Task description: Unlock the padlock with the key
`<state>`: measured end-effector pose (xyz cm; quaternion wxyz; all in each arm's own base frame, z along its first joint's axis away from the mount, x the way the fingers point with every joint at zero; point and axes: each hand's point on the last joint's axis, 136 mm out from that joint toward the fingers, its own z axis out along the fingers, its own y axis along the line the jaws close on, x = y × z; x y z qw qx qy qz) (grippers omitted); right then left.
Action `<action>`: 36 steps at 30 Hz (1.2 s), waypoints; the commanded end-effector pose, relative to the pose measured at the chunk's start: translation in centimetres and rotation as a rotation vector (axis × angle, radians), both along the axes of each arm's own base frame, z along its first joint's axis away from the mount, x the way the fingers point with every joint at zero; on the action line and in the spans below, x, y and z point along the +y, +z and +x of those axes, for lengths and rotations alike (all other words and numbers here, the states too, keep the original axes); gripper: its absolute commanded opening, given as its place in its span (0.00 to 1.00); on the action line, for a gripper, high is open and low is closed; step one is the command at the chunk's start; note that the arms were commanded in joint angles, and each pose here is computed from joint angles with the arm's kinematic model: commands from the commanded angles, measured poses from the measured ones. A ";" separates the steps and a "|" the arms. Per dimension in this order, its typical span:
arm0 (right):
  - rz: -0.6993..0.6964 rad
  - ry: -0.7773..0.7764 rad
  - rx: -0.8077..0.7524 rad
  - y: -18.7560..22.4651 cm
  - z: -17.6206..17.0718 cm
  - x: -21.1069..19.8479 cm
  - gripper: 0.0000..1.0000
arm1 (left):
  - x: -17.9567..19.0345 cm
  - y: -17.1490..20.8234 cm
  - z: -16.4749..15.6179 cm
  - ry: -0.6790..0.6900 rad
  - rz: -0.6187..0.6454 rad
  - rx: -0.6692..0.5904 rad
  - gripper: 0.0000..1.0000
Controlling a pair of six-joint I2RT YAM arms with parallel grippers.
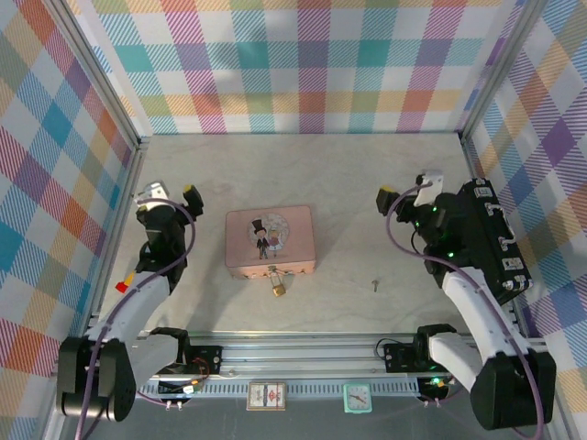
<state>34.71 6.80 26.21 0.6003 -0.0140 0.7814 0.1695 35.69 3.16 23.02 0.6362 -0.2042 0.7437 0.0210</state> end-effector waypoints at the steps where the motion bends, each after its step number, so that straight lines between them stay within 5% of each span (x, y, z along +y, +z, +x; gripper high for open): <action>1: 0.177 0.029 0.219 0.9 -3.1 1.2 0.99 | 1.6 -3.3 -3.0 0.143 -0.123 0.197 1.00; 5: 0.246 -0.028 0.366 1.3 -5.4 0.7 0.99 | 1.1 -2.8 -4.7 0.150 -0.221 0.286 1.00; 10: 0.262 0.119 0.512 0.0 -7.8 3.1 0.99 | -1.0 -3.3 -6.0 0.062 -0.313 0.400 1.00; 16: 0.121 0.160 0.740 -3.6 -10.5 5.0 0.99 | -7.0 -5.4 -6.4 -0.251 -0.437 0.512 1.00; 28: -0.169 0.072 1.144 -14.4 -15.8 7.0 0.96 | -10.8 -4.5 -11.2 -0.453 -0.337 0.312 1.00; 36: -0.283 0.018 1.333 -19.0 -17.0 7.2 0.72 | -11.7 -5.0 -11.8 -0.539 -0.270 0.249 1.00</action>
